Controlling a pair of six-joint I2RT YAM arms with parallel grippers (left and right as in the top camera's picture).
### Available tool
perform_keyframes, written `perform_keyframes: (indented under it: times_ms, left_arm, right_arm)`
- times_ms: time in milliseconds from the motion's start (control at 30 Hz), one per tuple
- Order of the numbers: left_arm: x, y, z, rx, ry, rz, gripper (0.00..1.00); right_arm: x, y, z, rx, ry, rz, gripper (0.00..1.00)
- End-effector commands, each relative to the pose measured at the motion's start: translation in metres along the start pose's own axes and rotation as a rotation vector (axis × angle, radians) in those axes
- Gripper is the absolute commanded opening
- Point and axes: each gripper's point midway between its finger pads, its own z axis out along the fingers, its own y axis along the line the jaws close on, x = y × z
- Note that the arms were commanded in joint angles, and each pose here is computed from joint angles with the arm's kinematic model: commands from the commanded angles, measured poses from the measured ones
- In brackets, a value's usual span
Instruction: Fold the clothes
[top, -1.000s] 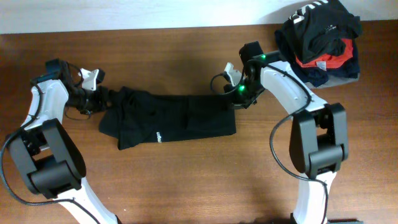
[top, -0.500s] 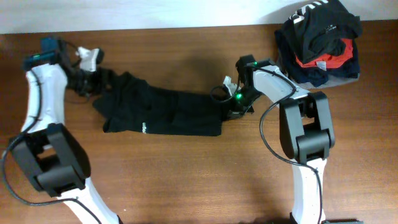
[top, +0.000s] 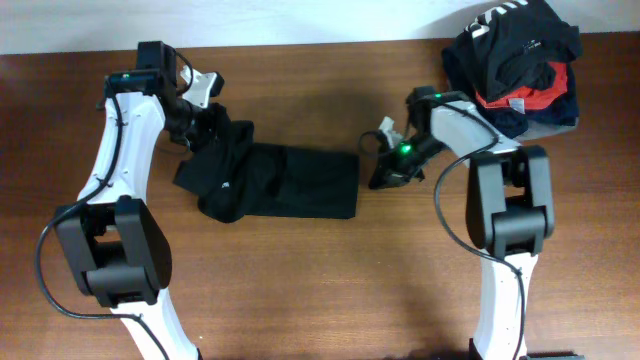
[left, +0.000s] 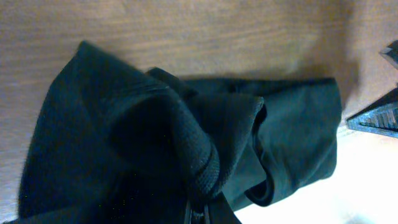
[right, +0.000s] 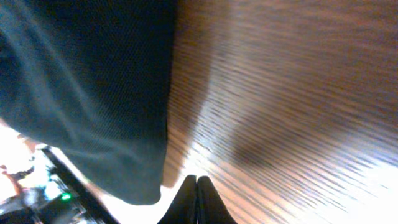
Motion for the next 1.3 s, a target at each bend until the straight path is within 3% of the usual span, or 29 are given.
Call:
perform_keyframes:
  times_ms: [0, 333, 567, 967, 1267]
  left_arm:
    - [-0.025, -0.010, -0.035, -0.025, -0.106, 0.023, 0.01]
    - [-0.042, -0.031, -0.054, -0.023, -0.169, 0.076, 0.01]
    - [-0.043, -0.045, -0.051, -0.014, -0.169, 0.105, 0.01]
    - [-0.039, -0.091, -0.053, 0.019, -0.170, 0.193, 0.01]
    - [-0.020, -0.164, -0.033, 0.084, -0.120, 0.334, 0.00]
  right_arm:
    - [-0.006, 0.037, -0.034, -0.151, -0.083, -0.092, 0.04]
    - [-0.011, 0.072, -0.032, -0.263, -0.111, -0.176, 0.04]
    - [-0.008, 0.080, -0.011, -0.187, -0.079, -0.226, 0.04]
    - [-0.008, 0.043, 0.034, 0.010, 0.000, -0.120, 0.04]
    - [-0.006, 0.025, 0.046, 0.030, 0.029, -0.072, 0.04]
